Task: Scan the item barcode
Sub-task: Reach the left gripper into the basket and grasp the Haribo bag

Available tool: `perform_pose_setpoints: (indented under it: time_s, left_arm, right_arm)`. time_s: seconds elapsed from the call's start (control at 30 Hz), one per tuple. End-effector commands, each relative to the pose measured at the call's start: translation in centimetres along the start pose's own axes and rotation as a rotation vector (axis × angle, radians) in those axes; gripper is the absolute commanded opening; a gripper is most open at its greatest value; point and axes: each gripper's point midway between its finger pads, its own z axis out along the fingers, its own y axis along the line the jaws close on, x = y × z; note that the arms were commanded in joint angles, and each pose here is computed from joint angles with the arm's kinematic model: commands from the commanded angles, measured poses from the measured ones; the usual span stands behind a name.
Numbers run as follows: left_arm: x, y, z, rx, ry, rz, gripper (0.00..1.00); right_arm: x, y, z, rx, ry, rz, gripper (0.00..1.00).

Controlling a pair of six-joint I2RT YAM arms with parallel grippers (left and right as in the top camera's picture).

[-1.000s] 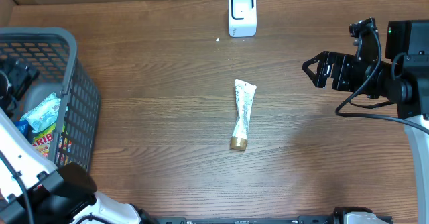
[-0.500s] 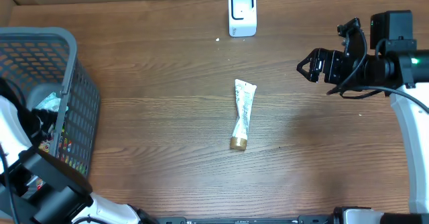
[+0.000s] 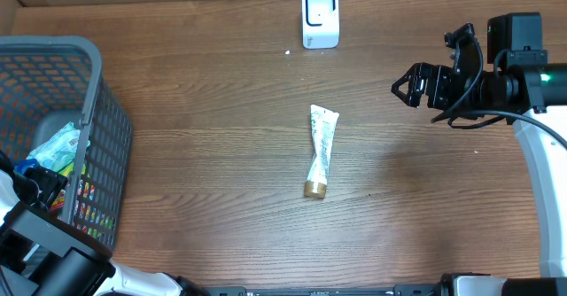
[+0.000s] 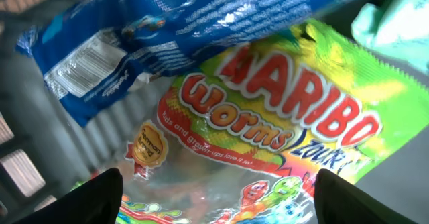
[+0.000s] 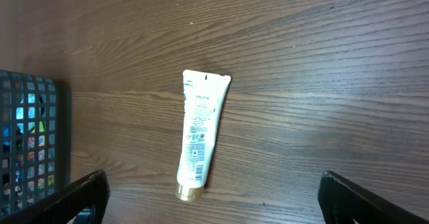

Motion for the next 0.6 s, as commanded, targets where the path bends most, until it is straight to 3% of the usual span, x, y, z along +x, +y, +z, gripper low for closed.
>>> perform_pose_setpoints:
  time_s: [0.0, 0.1, 0.43, 0.53, 0.57]
  left_arm:
    - [0.4, 1.4, 0.0, -0.086, 0.008, 0.181, 0.79]
    - [0.9, 2.9, 0.3, -0.169, 0.019, 0.186, 0.79]
    - [3.7, 3.3, 5.0, -0.182, 0.032, 0.203, 0.84]
    - [3.6, 2.6, 5.4, -0.146, 0.019, 0.195, 0.65]
    - [3.5, 2.1, 5.5, -0.115, 0.014, 0.193, 0.42]
  right_arm:
    - [-0.7, 0.7, -0.6, -0.013, -0.030, -0.023, 1.00]
    - [-0.7, 0.7, -0.6, -0.013, -0.030, -0.023, 1.00]
    - [-0.7, 0.3, -0.6, 0.014, -0.031, -0.024, 1.00]
    - [-0.6, 0.3, -0.6, 0.014, -0.030, -0.023, 1.00]
    - [-0.7, 0.3, -0.6, 0.014, -0.030, -0.023, 1.00]
